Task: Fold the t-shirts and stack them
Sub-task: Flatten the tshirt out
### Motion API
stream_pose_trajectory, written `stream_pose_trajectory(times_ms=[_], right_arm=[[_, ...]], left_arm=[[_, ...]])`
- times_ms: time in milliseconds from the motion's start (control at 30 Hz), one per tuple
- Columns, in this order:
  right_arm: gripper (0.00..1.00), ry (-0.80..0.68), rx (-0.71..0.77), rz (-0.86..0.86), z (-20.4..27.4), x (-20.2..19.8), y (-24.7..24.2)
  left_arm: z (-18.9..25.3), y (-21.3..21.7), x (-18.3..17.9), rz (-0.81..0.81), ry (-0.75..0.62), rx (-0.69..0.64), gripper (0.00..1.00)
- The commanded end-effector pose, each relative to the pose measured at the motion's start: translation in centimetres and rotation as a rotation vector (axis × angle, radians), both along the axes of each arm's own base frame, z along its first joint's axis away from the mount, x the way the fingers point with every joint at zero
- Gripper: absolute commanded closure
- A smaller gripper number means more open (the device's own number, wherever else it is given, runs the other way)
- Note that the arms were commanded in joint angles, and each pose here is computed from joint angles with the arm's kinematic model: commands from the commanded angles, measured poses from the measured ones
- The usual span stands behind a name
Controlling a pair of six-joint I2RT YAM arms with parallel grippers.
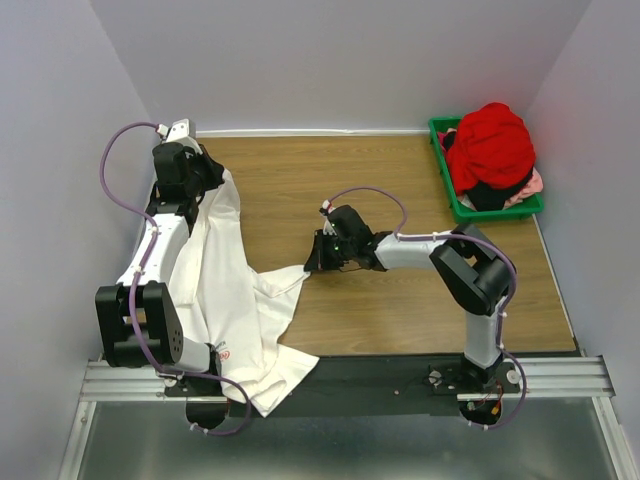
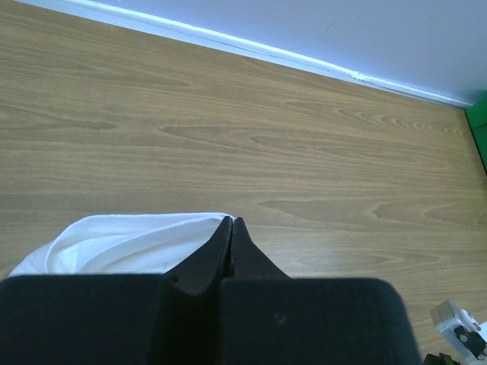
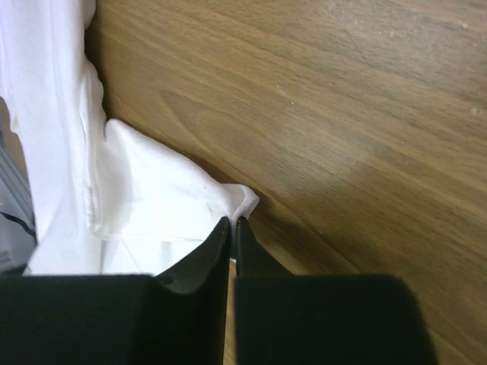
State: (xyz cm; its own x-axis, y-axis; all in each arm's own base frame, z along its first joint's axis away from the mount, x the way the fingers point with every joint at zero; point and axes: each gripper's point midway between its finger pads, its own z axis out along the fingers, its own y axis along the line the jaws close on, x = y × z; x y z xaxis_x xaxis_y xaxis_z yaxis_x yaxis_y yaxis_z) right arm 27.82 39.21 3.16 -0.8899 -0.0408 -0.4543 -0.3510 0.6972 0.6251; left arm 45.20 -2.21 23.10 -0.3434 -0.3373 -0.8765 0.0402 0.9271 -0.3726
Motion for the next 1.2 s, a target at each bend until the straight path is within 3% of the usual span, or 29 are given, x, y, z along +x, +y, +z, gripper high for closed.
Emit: stream_pose_trajectory(times_ms=[0, 33, 233, 333, 533, 567, 700, 733, 800, 933, 1067, 1167], right_arm=[[0.94, -0.037, 0.014, 0.004, 1.0, 0.5, 0.8], [1.0, -0.046, 0.015, 0.002, 1.2, 0.6, 0.7], [1.0, -0.132, 0.005, -0.078, 3.7, 2.7, -1.4], [0.99, -0.203, 0.01, -0.165, 6.6, 5.8, -4.9], [1.0, -0.45, 0.009, -0.373, 17.7, 13.2, -14.5], [1.0, -0.453, -0.023, -0.393, 18.5, 13.3, -15.8], [1.0, -0.69, -0.046, -0.549, 29.3, 14.7, -20.9], [1.0, -0.787, -0.022, -0.578, 33.9, 13.9, -21.9], [0.99, -0.873, -0.028, -0.634, 37.9, 12.9, -23.6], [1.0, -1.093, 0.071, -0.725, 48.6, 6.8, -27.3], [1.0, -1.267, 0.153, -0.77, 56.0, 0.4, -30.3], [1.0, -1.388, 0.219, -0.786, 60.7, -4.2, -32.1]], left_arm=[[1.3, 0.1, -0.4, 0.009, -0.037, 0.004, 1.0], [1.4, 0.1, -0.4, 0.009, -0.039, 0.004, 1.0], [2.1, 0.0, -0.7, 0.005, -0.056, 0.006, 1.0], [3.2, -0.1, -0.6, -0.001, -0.081, 0.009, 1.0], [8.4, -0.9, -0.9, -0.053, -0.206, 0.016, 1.0], [10.1, -1.2, -1.3, -0.067, -0.245, 0.02, 1.0], [17.7, -1.9, -3.2, -0.116, -0.422, 0.058, 1.0], [19.0, -2.1, -3.8, -0.123, -0.456, 0.066, 1.0], [23.0, -2.5, -6.3, -0.144, -0.566, 0.092, 1.0], [29.1, -3.2, -12.1, -0.161, -0.752, 0.131, 1.0], [34.6, -4.2, -20.0, -0.183, -0.942, 0.167, 1.0], [36.9, -4.5, -23.9, -0.186, -1.021, 0.18, 1.0]])
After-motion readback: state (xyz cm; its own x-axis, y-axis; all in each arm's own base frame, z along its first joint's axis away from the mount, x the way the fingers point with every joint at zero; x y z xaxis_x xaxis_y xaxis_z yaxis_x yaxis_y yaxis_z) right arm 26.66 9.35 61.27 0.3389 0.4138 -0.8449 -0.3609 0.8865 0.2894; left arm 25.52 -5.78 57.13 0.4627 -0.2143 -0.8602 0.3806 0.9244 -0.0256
